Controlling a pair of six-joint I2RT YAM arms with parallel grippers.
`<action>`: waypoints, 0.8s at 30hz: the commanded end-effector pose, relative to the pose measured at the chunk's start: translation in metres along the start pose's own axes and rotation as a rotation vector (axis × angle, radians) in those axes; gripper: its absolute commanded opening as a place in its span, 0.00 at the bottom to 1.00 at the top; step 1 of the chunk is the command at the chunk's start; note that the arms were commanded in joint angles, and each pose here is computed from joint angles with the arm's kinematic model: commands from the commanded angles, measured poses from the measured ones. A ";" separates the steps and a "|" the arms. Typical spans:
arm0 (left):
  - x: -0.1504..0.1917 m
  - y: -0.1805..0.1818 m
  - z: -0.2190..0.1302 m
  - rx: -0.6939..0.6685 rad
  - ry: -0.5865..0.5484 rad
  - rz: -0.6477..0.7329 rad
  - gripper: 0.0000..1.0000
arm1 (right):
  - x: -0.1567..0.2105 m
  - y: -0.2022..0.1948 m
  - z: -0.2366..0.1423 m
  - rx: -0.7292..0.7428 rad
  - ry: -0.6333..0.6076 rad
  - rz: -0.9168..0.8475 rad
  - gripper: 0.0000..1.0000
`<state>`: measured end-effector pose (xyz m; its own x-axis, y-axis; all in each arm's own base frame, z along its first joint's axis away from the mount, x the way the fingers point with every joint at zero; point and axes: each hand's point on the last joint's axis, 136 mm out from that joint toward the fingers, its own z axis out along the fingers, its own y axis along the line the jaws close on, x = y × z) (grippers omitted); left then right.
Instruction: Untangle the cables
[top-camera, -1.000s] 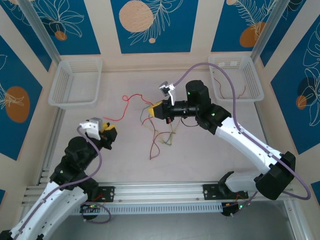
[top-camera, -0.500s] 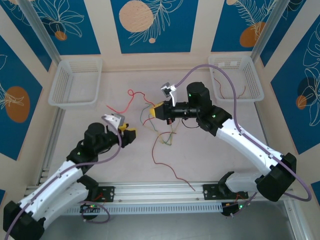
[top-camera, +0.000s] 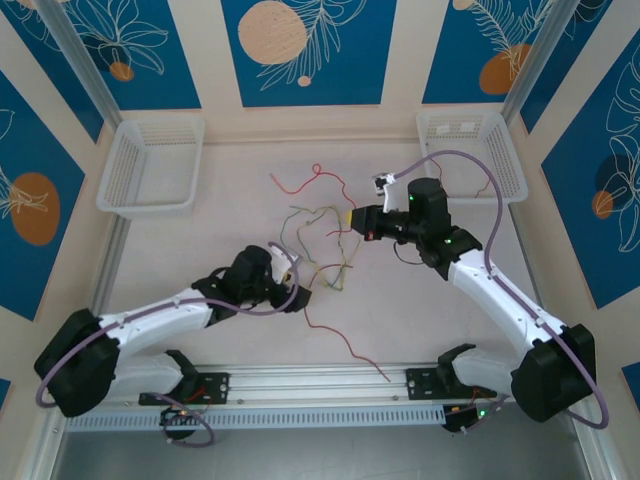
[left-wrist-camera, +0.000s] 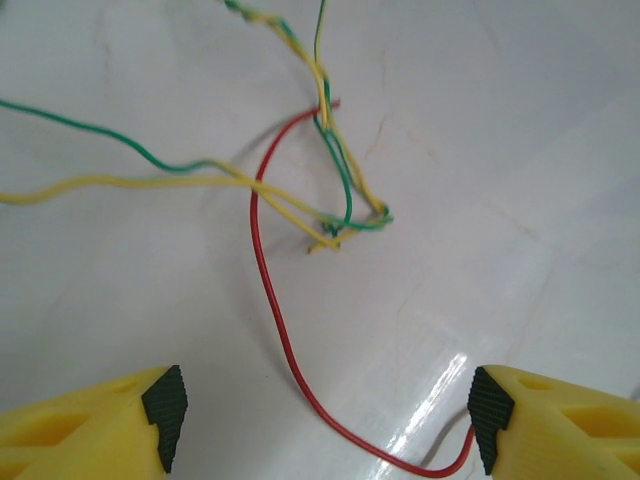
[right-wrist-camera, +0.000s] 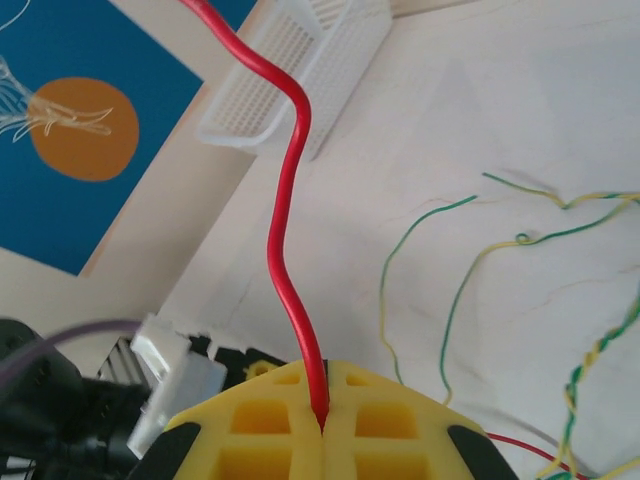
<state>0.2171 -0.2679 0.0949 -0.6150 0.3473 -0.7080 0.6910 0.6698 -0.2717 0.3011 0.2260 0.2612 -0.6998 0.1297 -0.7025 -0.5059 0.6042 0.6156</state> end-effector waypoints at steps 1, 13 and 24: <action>0.002 0.001 0.016 -0.038 0.007 0.044 0.78 | -0.013 0.003 -0.013 -0.003 -0.075 0.005 0.00; 0.024 0.012 0.067 -0.075 0.098 0.034 0.70 | -0.012 0.016 -0.028 -0.031 -0.111 -0.038 0.00; 0.023 0.026 0.049 -0.191 0.104 0.064 0.02 | -0.011 0.000 -0.036 0.040 -0.134 -0.024 0.00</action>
<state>0.2395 -0.2812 0.0263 -0.6394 0.4389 -0.6313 0.6510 0.7459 -0.1407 0.2892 0.2028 0.2847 -0.6210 0.2108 -0.7549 -0.5147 0.6168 0.5956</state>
